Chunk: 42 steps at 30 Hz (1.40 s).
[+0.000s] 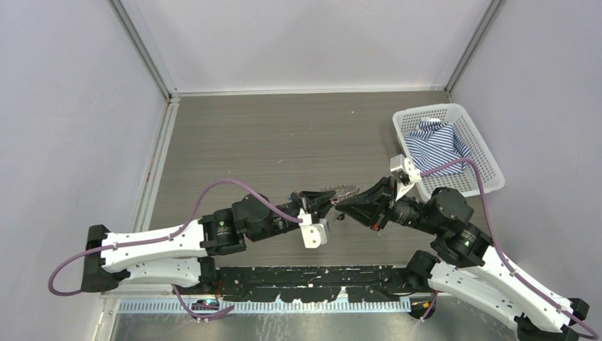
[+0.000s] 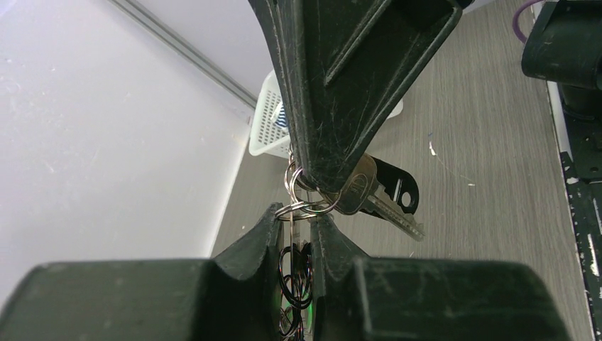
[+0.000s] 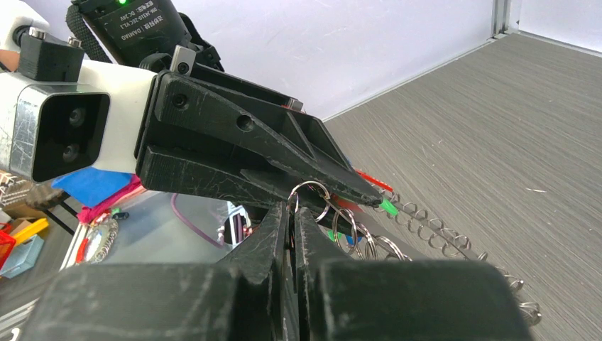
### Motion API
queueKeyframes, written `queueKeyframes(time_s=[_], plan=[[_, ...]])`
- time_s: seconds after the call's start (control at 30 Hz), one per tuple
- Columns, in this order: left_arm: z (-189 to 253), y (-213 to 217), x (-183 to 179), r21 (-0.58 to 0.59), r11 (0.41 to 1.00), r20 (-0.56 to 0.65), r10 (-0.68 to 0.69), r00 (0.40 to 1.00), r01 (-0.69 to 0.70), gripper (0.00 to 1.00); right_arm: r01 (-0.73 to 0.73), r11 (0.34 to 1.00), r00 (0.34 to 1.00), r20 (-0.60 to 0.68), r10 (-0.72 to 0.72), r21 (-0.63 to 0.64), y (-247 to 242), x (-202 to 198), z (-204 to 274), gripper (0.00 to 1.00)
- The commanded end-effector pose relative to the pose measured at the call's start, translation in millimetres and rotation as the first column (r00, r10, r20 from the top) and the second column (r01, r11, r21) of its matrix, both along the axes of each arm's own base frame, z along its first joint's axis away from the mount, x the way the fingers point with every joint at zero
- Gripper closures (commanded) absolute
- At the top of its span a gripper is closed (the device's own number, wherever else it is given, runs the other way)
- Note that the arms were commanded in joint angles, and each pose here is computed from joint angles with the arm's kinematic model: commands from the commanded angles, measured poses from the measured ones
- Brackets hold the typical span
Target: Remove the keys from the keyring
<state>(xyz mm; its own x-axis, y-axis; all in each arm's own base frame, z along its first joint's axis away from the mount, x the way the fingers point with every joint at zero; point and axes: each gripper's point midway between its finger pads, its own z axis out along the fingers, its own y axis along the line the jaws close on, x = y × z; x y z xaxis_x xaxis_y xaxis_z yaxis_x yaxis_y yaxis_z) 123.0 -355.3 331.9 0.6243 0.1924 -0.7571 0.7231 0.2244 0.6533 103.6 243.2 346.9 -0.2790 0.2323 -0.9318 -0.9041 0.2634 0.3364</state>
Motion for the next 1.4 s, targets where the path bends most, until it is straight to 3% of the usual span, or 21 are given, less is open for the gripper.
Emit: queueKeyframes(time_s=[0.0, 0.4, 0.9, 1.37], plan=[[2.6, -6.6, -26.5, 0.006, 0.995, 0.051, -0.099, 0.994, 0.099, 1.0, 0.077, 0.991, 0.992, 0.09, -0.087, 0.114, -10.3, 9.5, 45.2, 0.99], [13.3, -4.2, -37.0, -0.018, 0.996, 0.12, -0.09, 0.989, 0.092, 1.0, 0.137, 0.985, 0.987, 0.066, -0.144, 0.102, -13.5, 20.0, 40.6, 0.99], [12.7, 9.8, -10.1, -0.097, 0.993, 0.095, 0.071, 0.993, -0.062, 1.0, 0.074, 0.996, 0.997, 0.026, -0.075, 0.045, -11.9, 6.2, 25.7, 0.99], [14.9, 15.2, -4.7, -0.126, 0.99, 0.062, 0.077, 0.995, -0.068, 1.0, 0.047, 0.998, 0.998, -0.045, -0.048, -0.034, -14.0, -1.7, 10.3, 0.99]])
